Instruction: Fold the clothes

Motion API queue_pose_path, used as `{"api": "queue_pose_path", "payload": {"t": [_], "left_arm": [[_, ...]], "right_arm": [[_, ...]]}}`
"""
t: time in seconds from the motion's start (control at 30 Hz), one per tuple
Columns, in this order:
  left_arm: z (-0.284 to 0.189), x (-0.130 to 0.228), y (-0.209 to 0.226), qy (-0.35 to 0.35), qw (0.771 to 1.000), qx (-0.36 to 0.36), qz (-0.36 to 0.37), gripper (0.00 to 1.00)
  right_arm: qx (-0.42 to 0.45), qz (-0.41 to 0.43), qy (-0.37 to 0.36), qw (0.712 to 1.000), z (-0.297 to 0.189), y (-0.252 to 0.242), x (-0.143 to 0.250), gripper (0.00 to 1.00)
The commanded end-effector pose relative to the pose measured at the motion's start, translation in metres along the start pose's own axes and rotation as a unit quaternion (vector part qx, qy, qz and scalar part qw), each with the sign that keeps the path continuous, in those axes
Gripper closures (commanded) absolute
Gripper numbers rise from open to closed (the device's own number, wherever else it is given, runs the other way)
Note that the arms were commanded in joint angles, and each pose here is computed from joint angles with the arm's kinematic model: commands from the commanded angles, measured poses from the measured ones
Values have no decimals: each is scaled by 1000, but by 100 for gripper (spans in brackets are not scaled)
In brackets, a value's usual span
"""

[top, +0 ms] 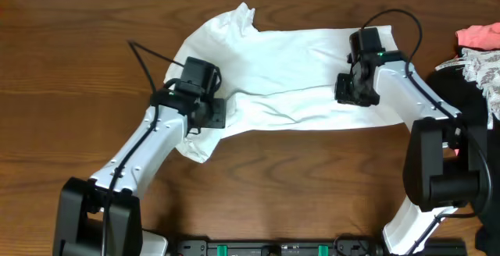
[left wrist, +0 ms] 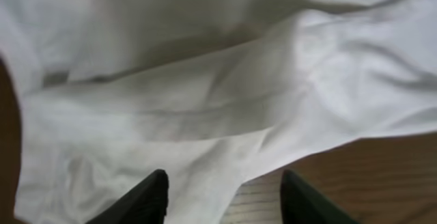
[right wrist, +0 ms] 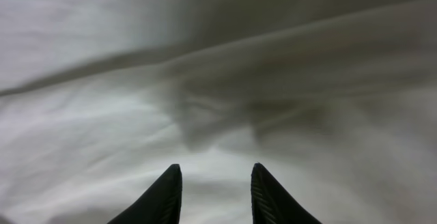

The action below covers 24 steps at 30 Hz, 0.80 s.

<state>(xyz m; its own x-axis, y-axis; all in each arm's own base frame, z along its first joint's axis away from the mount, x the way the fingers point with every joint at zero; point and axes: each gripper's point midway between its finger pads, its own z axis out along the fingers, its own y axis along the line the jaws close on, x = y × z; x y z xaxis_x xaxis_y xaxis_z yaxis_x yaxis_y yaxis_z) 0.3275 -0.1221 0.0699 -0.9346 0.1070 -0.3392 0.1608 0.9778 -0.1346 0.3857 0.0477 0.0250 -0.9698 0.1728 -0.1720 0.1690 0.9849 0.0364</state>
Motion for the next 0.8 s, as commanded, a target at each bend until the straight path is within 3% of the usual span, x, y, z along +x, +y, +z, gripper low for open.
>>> {"api": "queue_pose_path", "payload": {"t": [0.0,0.17,0.77], "left_arm": [[5,-3,-10,-3,998,8,64,43],[17,-7,-18,-8,993,2,116,37],[52,-9,-14,1,992,-6,129,36]], "right_arm": [[33,-8,-2,999,8,-14,7,69],[31,-5,-6,999,26,-18,17,69],[28,-3,-19,999,35,-19,19,62]]}}
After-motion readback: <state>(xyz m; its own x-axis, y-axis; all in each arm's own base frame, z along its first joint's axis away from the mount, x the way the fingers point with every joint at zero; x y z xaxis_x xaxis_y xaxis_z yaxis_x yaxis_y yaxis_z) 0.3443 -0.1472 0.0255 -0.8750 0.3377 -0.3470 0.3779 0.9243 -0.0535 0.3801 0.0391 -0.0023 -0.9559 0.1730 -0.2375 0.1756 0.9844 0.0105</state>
